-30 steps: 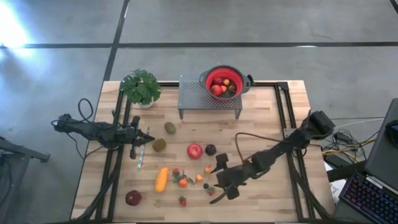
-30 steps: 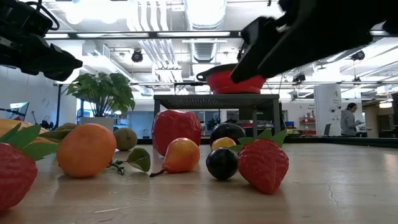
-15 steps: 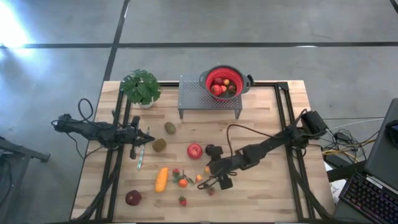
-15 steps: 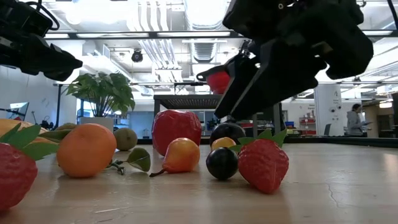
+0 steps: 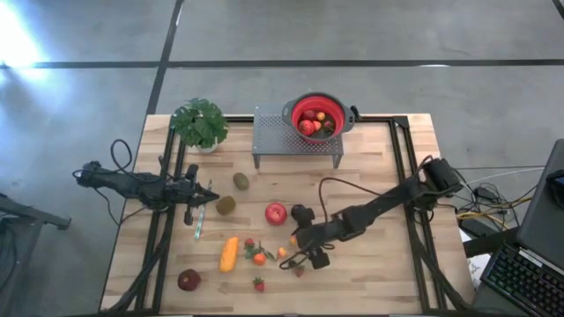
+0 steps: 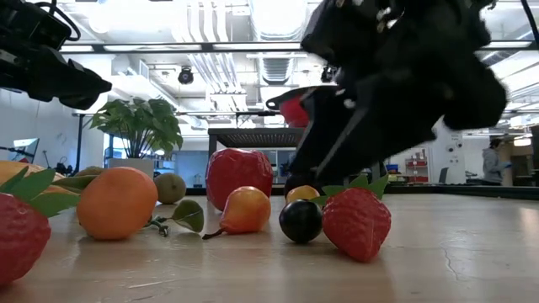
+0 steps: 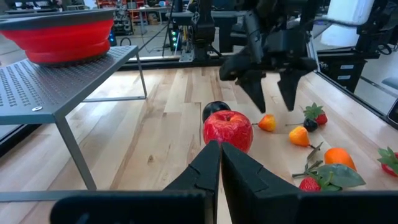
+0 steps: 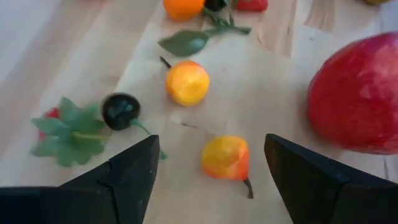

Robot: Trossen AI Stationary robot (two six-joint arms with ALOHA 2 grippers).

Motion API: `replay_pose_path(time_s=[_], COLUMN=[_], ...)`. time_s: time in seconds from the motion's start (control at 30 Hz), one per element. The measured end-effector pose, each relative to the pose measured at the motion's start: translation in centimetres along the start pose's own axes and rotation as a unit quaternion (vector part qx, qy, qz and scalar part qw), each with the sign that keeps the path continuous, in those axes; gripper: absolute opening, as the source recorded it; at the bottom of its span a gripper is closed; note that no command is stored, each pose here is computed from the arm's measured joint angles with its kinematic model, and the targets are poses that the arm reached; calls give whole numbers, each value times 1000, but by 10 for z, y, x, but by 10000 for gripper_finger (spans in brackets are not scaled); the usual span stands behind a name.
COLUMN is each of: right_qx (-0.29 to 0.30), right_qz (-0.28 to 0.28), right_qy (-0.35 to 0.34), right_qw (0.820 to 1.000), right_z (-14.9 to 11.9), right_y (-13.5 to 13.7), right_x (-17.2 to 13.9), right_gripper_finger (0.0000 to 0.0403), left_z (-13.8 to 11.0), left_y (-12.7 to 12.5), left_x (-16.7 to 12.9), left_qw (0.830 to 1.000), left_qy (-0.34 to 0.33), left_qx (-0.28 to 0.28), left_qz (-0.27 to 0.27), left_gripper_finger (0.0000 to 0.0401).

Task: Pick & Place Fruit
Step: Put the peach into the strainer bowl on the shelf

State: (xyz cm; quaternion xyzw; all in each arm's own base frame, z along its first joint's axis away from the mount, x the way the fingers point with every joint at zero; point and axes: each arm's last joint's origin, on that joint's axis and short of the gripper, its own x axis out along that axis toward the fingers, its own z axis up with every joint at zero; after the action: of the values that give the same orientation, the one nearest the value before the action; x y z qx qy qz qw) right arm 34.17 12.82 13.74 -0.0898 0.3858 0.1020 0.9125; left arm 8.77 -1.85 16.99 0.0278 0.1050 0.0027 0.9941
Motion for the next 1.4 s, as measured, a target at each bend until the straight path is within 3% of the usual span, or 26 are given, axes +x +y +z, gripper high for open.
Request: replay_pose_path(time_s=[0.4,0.97,1.13,1.4], right_qx=[2,6,6,-11], right_qz=[-5,-4,-2,-16], right_qy=[22,19,6,-39], right_qw=[1000,1000,1000,999], right_z=[-14,-13,-2,30], right_y=[-3,-4,-6,-26], right_x=[22,21,3,-55], right_gripper_finger=[229,123,113,132], left_z=[-1,-2,-2,-2], left_y=[0,0,0,0], left_x=[0,0,0,0], left_qw=[1000,1000,1000,1000], left_qy=[8,9,9,9], left_qx=[3,3,3,3], left_qz=[0,0,0,0], left_gripper_finger=[21,21,21,21])
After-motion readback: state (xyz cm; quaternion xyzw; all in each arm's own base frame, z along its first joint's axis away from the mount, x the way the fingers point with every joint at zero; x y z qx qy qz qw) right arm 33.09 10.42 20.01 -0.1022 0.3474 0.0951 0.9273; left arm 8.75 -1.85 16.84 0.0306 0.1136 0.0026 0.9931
